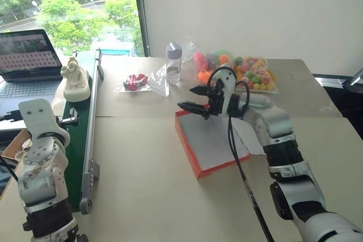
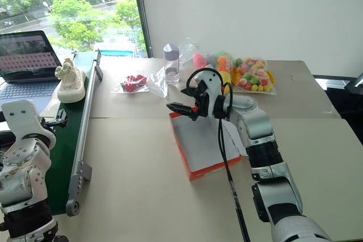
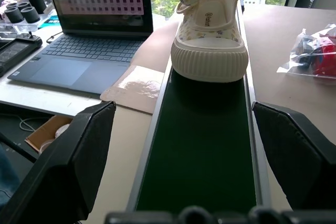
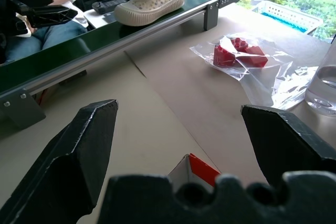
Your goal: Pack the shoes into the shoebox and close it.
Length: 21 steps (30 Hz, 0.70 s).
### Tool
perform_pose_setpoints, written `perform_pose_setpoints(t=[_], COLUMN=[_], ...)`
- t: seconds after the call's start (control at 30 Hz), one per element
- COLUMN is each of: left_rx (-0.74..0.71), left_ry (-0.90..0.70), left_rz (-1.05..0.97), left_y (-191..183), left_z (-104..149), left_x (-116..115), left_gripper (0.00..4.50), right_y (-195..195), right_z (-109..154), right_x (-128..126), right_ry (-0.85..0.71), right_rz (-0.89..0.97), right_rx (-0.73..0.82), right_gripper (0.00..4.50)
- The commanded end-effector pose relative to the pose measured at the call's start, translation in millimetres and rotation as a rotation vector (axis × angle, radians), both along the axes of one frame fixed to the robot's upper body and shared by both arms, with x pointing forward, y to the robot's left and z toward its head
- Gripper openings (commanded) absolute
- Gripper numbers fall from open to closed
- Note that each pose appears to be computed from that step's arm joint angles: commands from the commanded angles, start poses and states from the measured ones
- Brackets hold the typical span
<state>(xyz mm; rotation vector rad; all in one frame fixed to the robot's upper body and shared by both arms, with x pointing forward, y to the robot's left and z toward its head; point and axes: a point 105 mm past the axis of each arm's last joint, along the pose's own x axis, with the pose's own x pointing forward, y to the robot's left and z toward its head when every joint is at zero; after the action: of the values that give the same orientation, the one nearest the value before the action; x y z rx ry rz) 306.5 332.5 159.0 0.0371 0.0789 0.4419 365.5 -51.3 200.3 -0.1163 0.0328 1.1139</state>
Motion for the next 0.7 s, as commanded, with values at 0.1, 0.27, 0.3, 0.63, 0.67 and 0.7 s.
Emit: perform_pose_setpoints(t=[0.1,0.27,0.3,0.63,0.67,0.7], left_rx=[0.029,0.012,0.01,-0.075,-0.118,-0.138], left_ry=[-0.064,-0.066,-0.065,-0.044,-0.052,-0.051], left_rz=[-0.015,-0.02,-0.02,-0.004,0.001,-0.001], left_y=[0,-2,-2,2,1,0], left_z=[17,15,15,8,6,5], left_x=[6,9,9,11,11,11], left_gripper=[4.47,4.47,4.47,4.47,4.47,4.47], right_y=[5,3,3,2,1,1], right_z=[18,16,15,12,11,11], right_x=[-11,-11,-11,-11,-11,-12], right_ry=[-0.047,-0.046,-0.045,-0.045,-0.042,-0.04], right_rz=[0.044,0.026,0.025,0.016,0.017,0.018], right_rx=[0.03,0.027,0.026,0.009,0.007,0.005], right_gripper=[4.5,4.5,4.5,4.5,4.5,4.5])
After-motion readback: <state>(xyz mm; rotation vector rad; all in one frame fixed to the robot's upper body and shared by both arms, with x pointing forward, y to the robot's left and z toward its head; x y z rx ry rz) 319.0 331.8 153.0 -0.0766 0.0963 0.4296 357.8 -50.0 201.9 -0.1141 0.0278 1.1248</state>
